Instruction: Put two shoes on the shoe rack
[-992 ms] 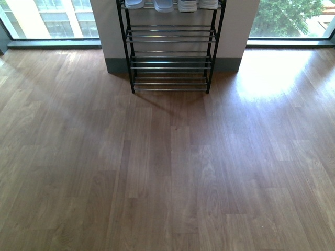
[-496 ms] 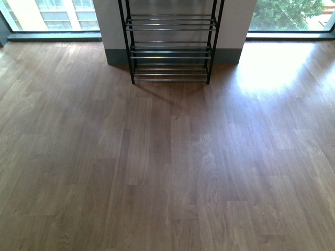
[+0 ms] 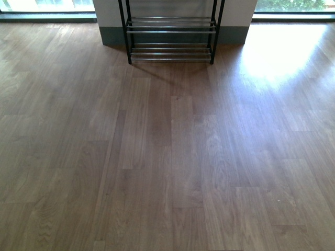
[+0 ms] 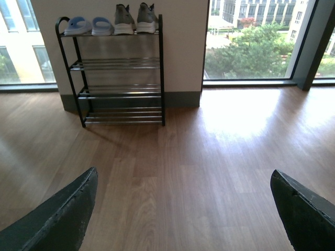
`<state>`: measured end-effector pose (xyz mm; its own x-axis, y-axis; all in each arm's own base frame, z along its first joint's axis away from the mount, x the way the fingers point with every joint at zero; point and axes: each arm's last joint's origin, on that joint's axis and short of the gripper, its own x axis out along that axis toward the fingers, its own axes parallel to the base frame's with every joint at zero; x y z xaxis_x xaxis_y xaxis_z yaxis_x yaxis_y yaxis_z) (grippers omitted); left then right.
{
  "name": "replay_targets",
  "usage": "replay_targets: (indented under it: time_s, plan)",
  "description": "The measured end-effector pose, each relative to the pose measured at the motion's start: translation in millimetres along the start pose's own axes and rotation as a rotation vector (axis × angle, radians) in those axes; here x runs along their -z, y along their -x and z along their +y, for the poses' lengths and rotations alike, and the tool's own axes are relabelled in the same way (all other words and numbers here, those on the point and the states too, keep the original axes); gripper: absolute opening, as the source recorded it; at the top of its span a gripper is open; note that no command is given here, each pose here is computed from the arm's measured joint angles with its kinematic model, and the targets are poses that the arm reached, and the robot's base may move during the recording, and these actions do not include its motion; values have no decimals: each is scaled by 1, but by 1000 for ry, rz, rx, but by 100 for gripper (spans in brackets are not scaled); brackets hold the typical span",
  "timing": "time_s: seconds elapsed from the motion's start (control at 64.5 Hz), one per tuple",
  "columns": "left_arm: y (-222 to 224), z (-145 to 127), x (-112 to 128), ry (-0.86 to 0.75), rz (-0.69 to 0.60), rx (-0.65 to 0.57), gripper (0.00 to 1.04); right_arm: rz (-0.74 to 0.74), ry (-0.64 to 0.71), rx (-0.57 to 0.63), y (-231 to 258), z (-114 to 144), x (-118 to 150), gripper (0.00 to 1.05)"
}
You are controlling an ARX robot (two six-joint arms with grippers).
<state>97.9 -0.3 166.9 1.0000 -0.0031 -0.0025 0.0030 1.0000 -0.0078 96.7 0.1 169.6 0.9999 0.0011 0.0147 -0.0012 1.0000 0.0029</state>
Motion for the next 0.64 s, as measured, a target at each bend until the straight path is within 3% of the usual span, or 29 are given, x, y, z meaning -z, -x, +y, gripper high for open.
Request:
replay_targets:
  time_s: [0.636]
  plan:
    - [0, 0, 0, 0, 0, 0, 95, 0, 0, 0, 0, 0, 0, 96]
